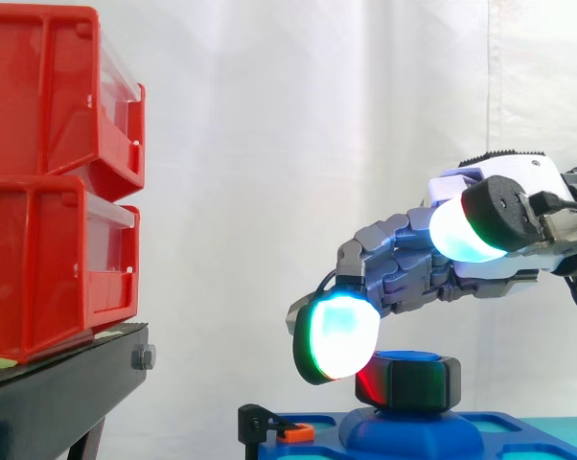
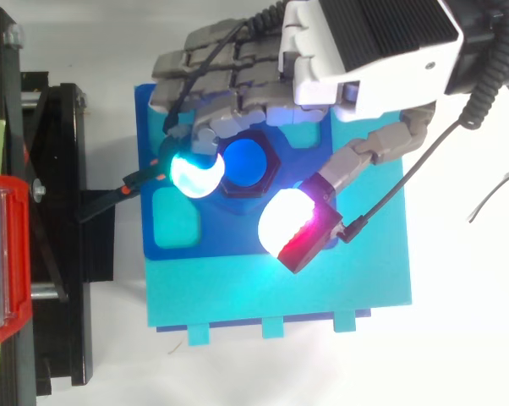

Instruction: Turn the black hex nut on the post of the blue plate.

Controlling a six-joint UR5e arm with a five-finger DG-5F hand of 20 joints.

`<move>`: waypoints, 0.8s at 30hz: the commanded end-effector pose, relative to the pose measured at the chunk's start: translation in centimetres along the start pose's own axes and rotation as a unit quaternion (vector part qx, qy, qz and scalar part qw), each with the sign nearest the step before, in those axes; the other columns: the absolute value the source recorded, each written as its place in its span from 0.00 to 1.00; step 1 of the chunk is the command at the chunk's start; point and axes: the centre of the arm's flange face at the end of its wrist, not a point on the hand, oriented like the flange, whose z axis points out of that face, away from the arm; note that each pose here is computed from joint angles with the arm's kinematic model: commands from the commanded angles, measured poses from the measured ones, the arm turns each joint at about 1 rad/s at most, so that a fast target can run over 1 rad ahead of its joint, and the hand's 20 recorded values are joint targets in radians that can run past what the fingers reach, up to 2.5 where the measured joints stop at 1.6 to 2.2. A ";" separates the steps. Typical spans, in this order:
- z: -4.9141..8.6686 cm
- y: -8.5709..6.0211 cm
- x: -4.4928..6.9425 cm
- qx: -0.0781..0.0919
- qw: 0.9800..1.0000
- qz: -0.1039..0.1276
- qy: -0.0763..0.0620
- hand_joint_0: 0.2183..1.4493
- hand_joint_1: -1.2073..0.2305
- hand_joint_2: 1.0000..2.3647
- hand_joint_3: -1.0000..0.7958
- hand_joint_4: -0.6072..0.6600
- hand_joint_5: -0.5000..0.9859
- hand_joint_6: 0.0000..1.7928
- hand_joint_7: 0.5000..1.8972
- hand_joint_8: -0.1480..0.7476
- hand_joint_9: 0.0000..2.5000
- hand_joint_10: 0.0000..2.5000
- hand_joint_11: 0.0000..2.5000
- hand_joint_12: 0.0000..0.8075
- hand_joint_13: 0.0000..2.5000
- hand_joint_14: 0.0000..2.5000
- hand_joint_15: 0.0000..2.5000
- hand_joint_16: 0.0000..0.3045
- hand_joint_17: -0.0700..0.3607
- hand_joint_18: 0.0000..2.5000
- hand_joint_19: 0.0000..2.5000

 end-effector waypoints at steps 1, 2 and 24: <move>-0.2 -0.3 -0.2 0.001 1.000 -0.002 0.000 0.24 0.63 0.00 0.28 0.69 0.21 0.28 0.29 0.46 0.14 0.00 0.00 0.42 0.10 0.00 0.01 0.15 0.40 0.06 0.09; -0.2 -0.3 -0.2 -0.001 1.000 -0.003 0.000 0.24 0.63 0.00 0.28 0.69 0.21 0.28 0.29 0.46 0.14 0.00 0.00 0.42 0.10 0.00 0.01 0.15 0.40 0.06 0.09; -2.2 -3.3 -2.6 -0.026 0.999 -0.015 -0.011 0.24 0.63 0.00 0.28 0.69 0.21 0.28 0.27 0.46 0.13 0.00 0.00 0.42 0.10 0.00 0.01 0.15 0.41 0.05 0.09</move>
